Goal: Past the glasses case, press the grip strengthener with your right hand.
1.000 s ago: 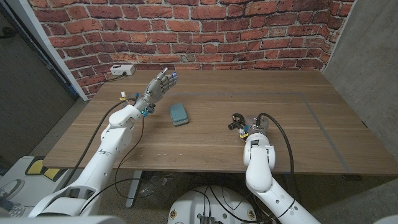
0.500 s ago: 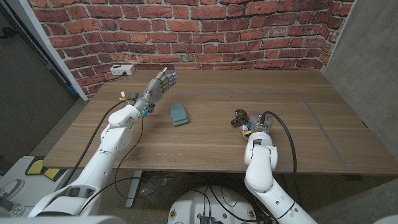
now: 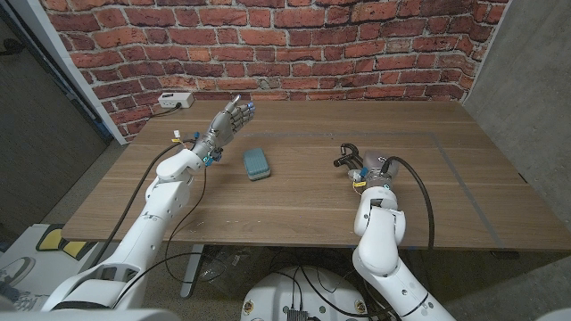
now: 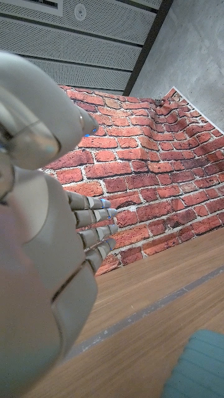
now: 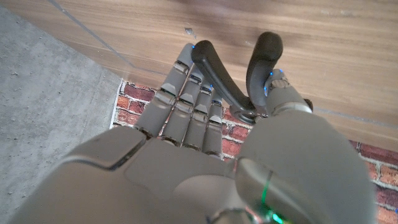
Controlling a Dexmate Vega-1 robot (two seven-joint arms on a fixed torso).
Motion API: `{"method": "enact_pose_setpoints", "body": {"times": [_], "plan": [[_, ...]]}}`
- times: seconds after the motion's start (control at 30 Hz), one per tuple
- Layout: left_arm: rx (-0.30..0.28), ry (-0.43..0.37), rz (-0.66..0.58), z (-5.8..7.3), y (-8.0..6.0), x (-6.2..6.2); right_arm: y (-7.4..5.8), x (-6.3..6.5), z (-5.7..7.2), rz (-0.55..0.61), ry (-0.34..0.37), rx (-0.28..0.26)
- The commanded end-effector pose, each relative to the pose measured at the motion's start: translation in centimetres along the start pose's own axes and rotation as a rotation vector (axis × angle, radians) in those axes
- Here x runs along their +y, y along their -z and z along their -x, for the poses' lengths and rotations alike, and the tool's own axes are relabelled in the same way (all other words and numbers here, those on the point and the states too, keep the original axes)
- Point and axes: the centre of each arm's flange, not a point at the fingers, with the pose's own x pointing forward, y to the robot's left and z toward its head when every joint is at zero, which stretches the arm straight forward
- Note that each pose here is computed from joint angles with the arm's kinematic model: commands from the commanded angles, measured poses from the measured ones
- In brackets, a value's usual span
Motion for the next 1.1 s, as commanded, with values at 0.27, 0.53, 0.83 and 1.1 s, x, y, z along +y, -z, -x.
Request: {"method": "enact_pose_setpoints", "body": {"times": [0.27,0.53,0.83,1.1], "plan": [[-0.013,0.0,0.004,-0.06,-0.2,-0.01,-0.41,-2.77,1.34,-0.046,0.195,-0.066],[-0.013,0.0,0.004,-0.13,-0.14,0.06,-0.44,-2.94,1.39,-0.048,0.21,-0.07],[-0.014,0.007,0.004,-0.61,-0.13,-0.17,-0.14,-3.25,1.25,-0.062,0.231,-0.066],[-0.018,0.011,0.003,-1.0,-0.23,-0.27,-0.02,-3.15,0.75,-0.072,0.232,-0.06]]}}
